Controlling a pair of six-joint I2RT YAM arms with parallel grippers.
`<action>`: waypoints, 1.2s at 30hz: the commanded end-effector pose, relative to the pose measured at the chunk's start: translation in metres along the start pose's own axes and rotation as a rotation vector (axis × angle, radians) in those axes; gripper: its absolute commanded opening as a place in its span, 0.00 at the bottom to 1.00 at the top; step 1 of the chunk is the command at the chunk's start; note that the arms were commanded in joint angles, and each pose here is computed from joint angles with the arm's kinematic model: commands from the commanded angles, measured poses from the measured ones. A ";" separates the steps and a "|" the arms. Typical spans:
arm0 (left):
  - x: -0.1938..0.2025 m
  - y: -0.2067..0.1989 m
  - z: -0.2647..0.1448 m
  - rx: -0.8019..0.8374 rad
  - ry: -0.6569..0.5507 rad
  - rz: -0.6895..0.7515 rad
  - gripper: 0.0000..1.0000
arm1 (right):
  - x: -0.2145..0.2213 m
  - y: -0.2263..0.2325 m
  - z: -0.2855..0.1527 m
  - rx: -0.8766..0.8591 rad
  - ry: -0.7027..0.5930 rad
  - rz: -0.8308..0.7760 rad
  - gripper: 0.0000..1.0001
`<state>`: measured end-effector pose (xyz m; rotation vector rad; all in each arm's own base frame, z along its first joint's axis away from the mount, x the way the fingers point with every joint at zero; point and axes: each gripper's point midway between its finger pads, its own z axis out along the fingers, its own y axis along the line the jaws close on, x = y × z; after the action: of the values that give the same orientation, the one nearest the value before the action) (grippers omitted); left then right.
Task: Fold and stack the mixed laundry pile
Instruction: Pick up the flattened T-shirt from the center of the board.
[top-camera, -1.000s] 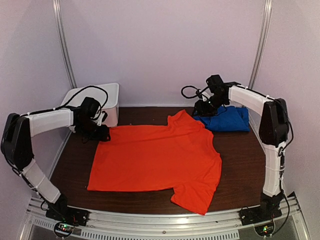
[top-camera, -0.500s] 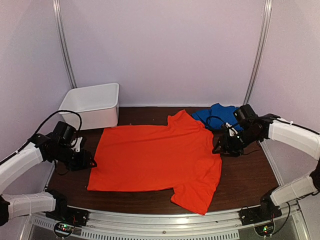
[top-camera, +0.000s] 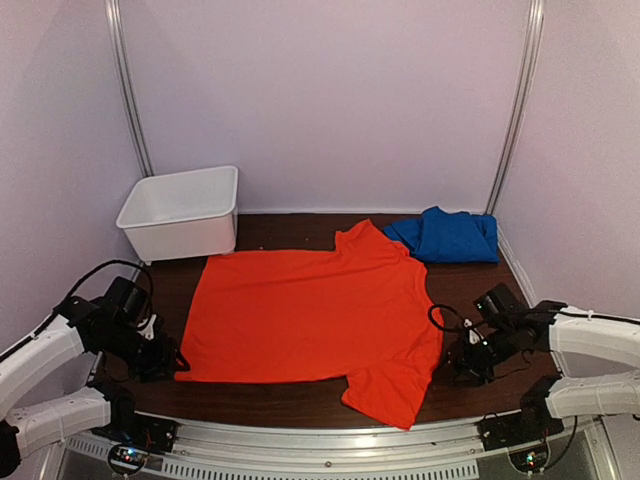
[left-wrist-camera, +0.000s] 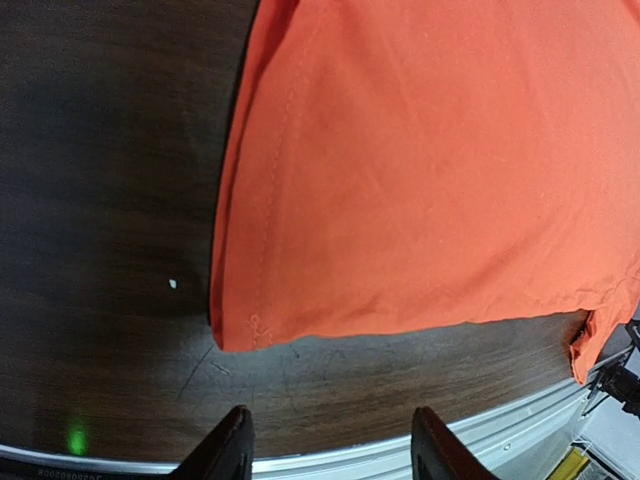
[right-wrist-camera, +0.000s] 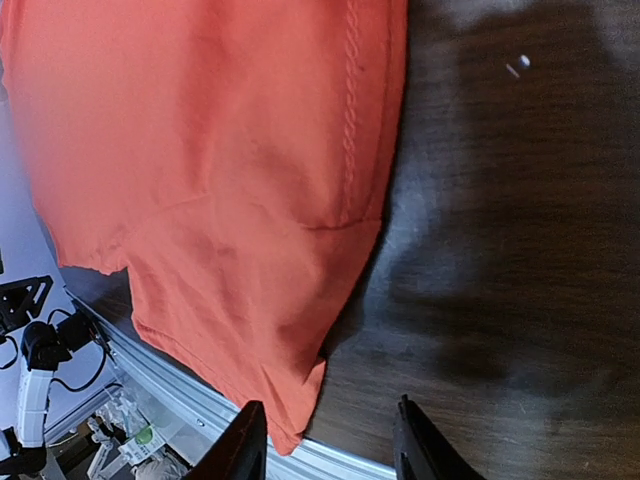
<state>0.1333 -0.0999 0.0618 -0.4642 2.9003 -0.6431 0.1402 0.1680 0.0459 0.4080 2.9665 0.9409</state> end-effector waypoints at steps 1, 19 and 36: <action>-0.003 -0.003 0.002 0.019 -0.011 -0.034 0.55 | 0.002 0.005 0.012 -0.080 -0.021 0.051 0.42; 0.002 0.004 0.015 0.022 0.008 -0.063 0.55 | -0.010 0.010 0.032 -0.157 -0.055 0.097 0.20; 0.007 0.028 0.022 -0.085 0.010 -0.168 0.39 | -0.014 0.010 0.023 -0.123 -0.090 0.089 0.00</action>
<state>0.1233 -0.0952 0.0360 -0.6448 2.9206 -0.6264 0.1524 0.1860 0.0283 0.5833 2.8219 1.1151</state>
